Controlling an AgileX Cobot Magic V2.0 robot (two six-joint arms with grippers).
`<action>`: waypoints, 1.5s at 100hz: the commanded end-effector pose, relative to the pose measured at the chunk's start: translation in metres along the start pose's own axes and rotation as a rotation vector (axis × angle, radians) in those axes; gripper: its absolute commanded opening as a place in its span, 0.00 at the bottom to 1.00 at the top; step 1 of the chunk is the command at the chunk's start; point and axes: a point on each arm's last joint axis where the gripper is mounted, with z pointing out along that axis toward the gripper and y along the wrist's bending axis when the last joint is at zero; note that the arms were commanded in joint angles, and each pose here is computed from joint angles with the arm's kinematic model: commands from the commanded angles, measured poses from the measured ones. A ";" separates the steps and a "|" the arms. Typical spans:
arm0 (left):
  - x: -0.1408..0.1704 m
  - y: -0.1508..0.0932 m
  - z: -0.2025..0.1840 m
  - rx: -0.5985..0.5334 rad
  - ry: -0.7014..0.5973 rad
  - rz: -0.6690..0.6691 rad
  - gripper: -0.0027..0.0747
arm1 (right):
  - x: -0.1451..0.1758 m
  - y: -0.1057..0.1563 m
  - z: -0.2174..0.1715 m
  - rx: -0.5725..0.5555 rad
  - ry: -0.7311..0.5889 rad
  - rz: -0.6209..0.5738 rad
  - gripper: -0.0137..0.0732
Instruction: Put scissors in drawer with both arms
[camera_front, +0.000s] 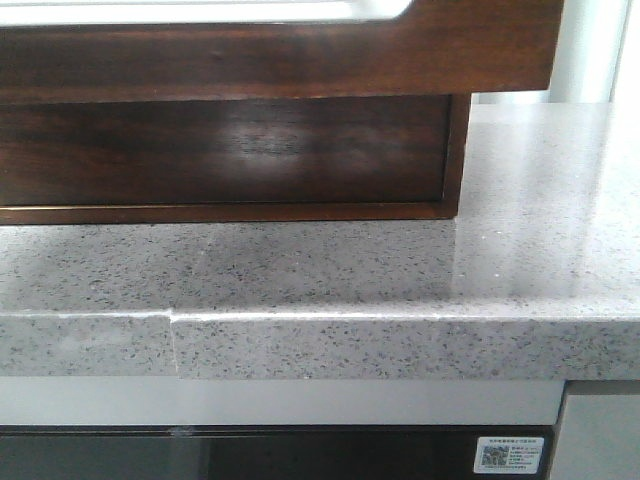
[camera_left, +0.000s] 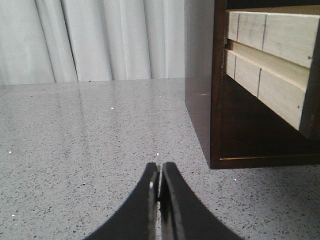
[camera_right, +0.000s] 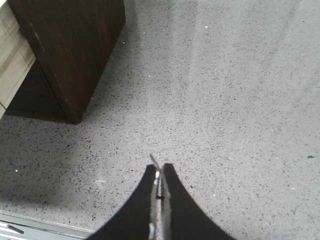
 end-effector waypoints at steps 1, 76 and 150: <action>0.003 0.000 -0.001 -0.007 -0.081 -0.009 0.01 | -0.013 -0.001 -0.005 0.008 -0.090 -0.002 0.08; 0.003 0.000 -0.001 -0.007 -0.081 -0.009 0.01 | 0.138 -0.013 0.010 0.191 -0.567 0.107 0.08; 0.003 0.000 -0.001 -0.007 -0.079 -0.009 0.01 | 0.153 -0.014 0.017 0.214 -0.592 0.090 0.08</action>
